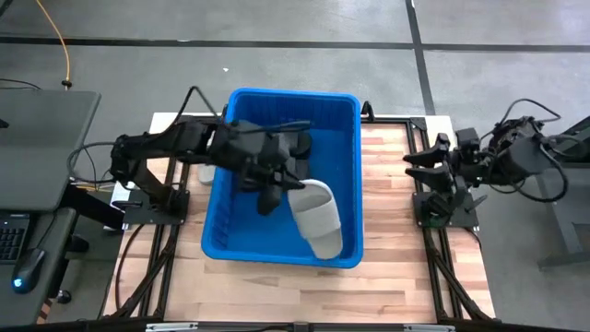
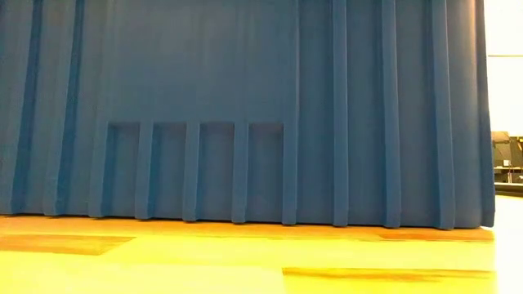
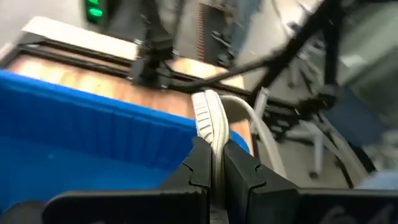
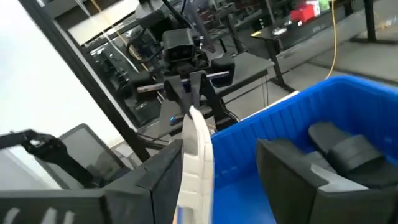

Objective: Pick and place slides into bin
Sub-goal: Put the right white slipper into the bin

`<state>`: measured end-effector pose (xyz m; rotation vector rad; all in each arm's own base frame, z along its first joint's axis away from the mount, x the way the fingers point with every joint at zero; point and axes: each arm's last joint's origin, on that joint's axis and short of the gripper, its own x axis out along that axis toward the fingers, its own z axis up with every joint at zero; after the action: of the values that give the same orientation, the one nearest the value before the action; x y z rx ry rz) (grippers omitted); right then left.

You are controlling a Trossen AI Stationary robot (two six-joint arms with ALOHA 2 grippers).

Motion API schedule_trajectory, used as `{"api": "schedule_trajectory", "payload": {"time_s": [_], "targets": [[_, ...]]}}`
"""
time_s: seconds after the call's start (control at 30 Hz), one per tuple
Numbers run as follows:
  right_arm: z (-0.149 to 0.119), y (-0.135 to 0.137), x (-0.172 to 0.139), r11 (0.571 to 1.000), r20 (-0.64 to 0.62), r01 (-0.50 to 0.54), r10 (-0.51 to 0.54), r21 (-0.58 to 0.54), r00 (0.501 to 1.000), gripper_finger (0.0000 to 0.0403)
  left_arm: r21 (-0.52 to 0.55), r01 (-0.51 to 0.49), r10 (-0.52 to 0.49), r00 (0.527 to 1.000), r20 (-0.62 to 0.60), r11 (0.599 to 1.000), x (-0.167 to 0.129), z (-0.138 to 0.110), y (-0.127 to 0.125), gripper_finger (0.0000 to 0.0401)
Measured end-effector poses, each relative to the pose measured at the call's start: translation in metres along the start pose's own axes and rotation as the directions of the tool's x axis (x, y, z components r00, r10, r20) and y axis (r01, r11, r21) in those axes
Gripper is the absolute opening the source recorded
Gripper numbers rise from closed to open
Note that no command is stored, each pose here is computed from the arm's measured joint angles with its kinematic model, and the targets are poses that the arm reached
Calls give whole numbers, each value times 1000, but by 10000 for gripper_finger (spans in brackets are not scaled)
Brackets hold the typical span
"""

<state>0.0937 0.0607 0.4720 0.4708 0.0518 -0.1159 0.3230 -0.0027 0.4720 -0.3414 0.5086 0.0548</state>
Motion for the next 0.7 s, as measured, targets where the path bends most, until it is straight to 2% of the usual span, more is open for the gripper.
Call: {"api": "schedule_trajectory", "payload": {"time_s": [0.17,0.3,0.43,0.53,0.7], "targets": [[-4,1,22,996,-62,-9,14,84,998,200,68,152,-149,988,-49,986,5,6,17,4],[-8,-1,44,988,-121,12,7,153,993,207,100,229,-223,973,-66,968,6,10,30,4],[-11,-7,71,981,-172,50,-17,189,985,215,155,266,-264,964,-31,951,3,15,34,4],[-13,-13,97,974,-232,17,37,226,972,217,189,314,-313,949,-32,930,2,17,37,4],[-10,-22,132,954,-268,-91,170,284,948,217,218,334,-335,941,-34,917,2,18,37,4]]}}
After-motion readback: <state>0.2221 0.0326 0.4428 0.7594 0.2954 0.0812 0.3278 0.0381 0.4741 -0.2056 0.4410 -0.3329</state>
